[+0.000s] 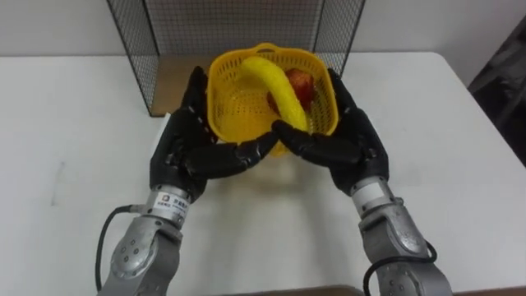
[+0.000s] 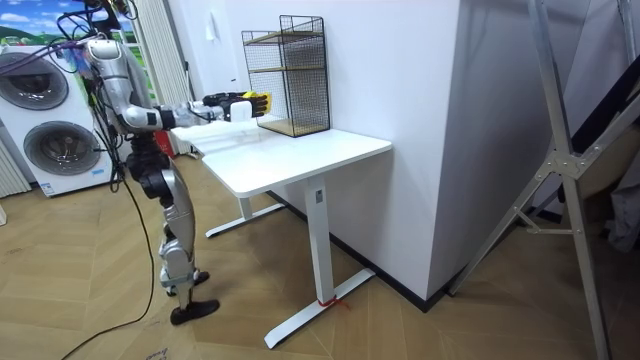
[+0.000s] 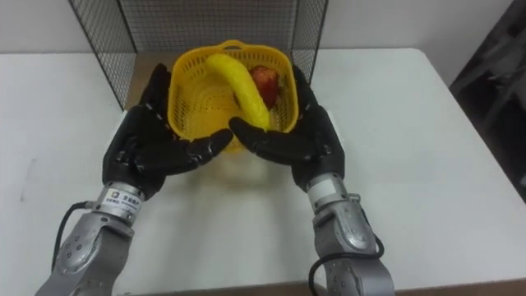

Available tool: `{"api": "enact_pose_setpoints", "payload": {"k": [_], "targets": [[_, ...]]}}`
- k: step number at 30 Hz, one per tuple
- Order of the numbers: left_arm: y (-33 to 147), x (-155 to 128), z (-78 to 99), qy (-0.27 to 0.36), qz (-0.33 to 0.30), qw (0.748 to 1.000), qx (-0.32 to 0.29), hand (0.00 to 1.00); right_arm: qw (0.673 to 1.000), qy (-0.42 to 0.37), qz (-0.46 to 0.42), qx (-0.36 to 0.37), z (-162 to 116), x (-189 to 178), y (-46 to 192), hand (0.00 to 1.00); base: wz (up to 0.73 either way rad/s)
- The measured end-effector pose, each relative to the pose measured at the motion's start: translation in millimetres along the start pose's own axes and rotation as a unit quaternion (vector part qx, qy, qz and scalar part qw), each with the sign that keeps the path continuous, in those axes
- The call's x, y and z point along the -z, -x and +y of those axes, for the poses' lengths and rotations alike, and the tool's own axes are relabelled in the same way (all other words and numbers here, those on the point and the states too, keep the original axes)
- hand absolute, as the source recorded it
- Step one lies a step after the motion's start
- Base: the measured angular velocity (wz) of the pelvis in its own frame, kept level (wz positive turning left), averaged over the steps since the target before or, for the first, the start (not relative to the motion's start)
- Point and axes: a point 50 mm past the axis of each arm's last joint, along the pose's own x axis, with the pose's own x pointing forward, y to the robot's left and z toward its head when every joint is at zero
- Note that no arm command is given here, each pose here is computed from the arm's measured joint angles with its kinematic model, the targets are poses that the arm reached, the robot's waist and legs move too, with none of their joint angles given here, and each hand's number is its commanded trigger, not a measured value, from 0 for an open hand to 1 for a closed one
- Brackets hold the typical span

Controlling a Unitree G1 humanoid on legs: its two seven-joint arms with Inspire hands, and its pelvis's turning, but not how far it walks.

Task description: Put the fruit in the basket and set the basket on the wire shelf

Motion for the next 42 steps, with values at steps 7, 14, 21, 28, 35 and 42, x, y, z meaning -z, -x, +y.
{"api": "enact_pose_setpoints", "payload": {"k": [7, 14, 21, 28, 35, 42], "targets": [[8.9, 8, 8.8, -0.003, 0.014, 1.000, -0.022, 0.00, 1.000, -0.013, 0.017, -0.002, 2, 10, 5, 0.00, -0.10], [9.5, 7, 9.3, 0.011, 0.009, 1.000, -0.024, 0.00, 1.000, -0.017, 0.015, -0.012, -1, 8, 5, 0.00, -0.02], [5.0, 4, 6.0, 0.010, 0.001, 1.000, -0.013, 0.00, 1.000, -0.015, 0.020, -0.012, -5, 8, 7, 0.00, -0.09], [2.5, 2, 3.8, 0.011, -0.007, 1.000, -0.008, 0.00, 1.000, -0.011, 0.012, -0.016, -3, 5, 5, 0.00, 0.07], [2.4, 2, 2.4, 0.009, -0.009, 1.000, -0.008, 0.00, 1.000, -0.013, 0.004, -0.012, -2, 4, 4, 0.00, 0.07], [-2.3, -2, 2.0, 0.007, -0.021, 1.000, -0.009, 0.00, 1.000, -0.005, -0.003, -0.017, -1, 0, -2, 0.00, 0.12]]}}
